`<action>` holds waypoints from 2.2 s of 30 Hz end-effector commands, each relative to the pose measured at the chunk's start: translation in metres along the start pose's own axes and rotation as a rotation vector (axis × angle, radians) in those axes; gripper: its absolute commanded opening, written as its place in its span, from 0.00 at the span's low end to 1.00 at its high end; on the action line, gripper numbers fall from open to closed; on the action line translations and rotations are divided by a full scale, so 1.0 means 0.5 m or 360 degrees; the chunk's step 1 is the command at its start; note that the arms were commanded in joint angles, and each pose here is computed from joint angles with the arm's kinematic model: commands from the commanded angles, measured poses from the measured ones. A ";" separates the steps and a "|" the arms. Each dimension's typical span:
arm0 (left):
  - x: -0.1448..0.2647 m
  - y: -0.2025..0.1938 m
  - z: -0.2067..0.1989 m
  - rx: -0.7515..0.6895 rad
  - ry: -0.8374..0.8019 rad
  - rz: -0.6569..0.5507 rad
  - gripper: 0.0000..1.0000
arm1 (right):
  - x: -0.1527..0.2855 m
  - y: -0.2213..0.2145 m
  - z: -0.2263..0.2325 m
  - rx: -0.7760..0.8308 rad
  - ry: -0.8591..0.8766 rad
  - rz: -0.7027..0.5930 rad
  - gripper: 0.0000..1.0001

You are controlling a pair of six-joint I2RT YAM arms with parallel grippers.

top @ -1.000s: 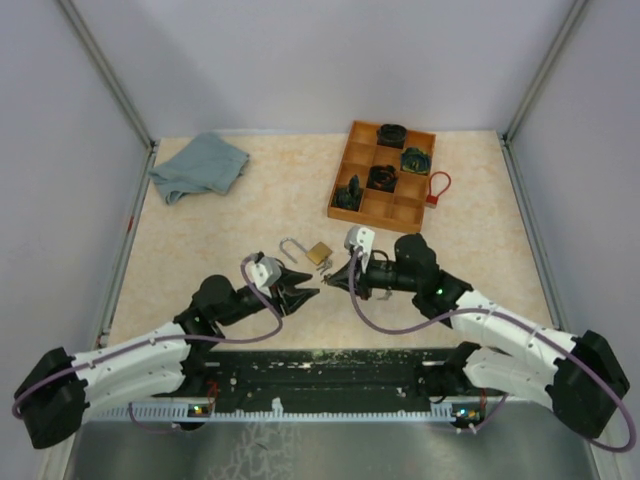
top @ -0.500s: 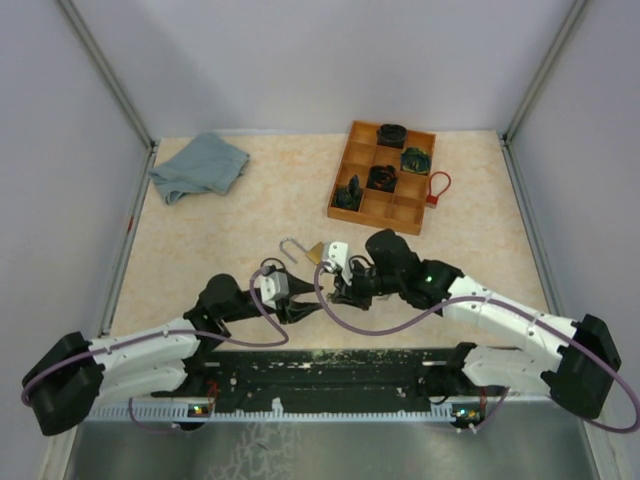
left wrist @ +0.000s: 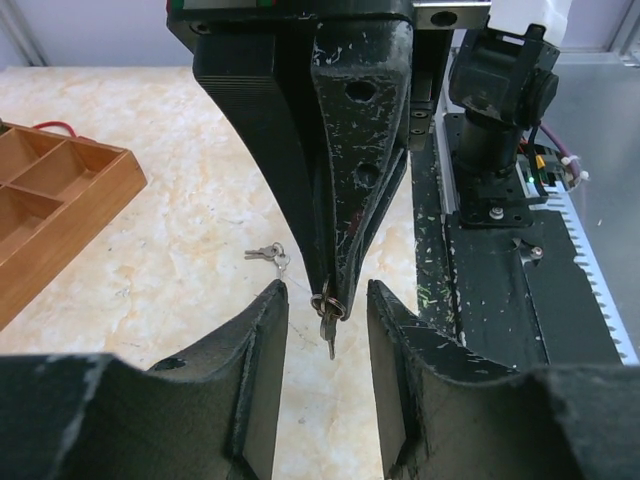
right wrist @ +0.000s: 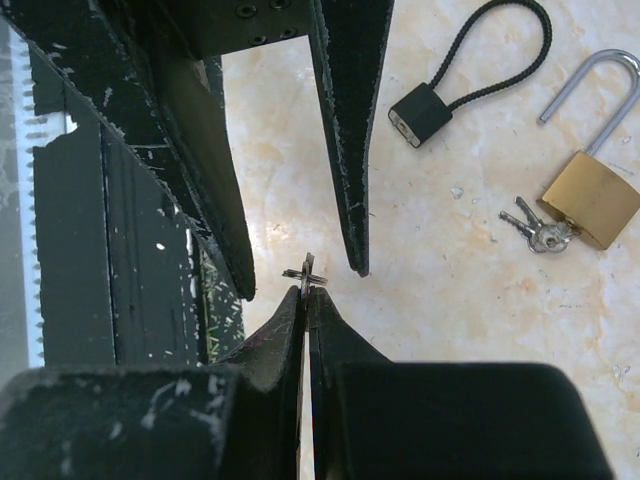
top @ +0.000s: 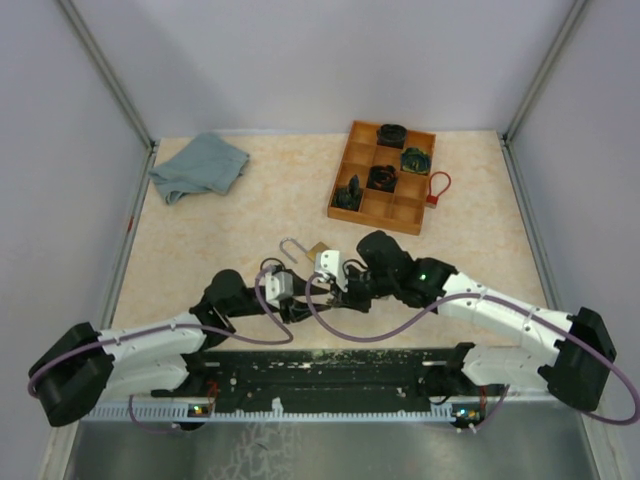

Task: Unlock with the key

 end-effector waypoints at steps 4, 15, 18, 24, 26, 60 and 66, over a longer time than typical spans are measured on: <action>-0.014 0.021 -0.001 0.0004 -0.0048 -0.0027 0.30 | 0.008 0.046 -0.017 0.0116 -0.0035 -0.0084 0.00; -0.019 -0.003 -0.013 0.0063 -0.0141 0.0105 0.00 | 0.010 0.050 -0.022 0.0150 -0.0052 -0.0086 0.00; -0.020 -0.005 -0.017 0.0084 -0.0166 0.0123 0.00 | 0.013 0.056 -0.027 0.0160 -0.0077 -0.0105 0.00; 0.008 0.032 0.011 0.0102 0.0093 -0.0083 0.00 | 0.032 0.077 -0.036 0.0106 -0.0187 -0.0199 0.33; 0.026 0.049 0.025 0.0125 0.0207 -0.0188 0.00 | 0.045 0.088 -0.038 0.0106 -0.0236 -0.0298 0.36; 0.063 0.156 -0.016 0.0416 0.0051 -0.0779 0.00 | 0.080 0.152 -0.031 0.0255 -0.0398 -0.1318 0.28; 0.058 0.152 -0.020 0.0421 0.0023 -0.0755 0.00 | 0.082 0.157 -0.033 0.0238 -0.0394 -0.1321 0.19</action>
Point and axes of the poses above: each gripper's point midway between its finger pads, its own x axis back along the fingers, its own z axis along the line the jaws close on, y = z × x, the point moved 3 cm from there along x, back along the fingers, and after that the axes turned 11 degrees about x, right-handed, at the moved point
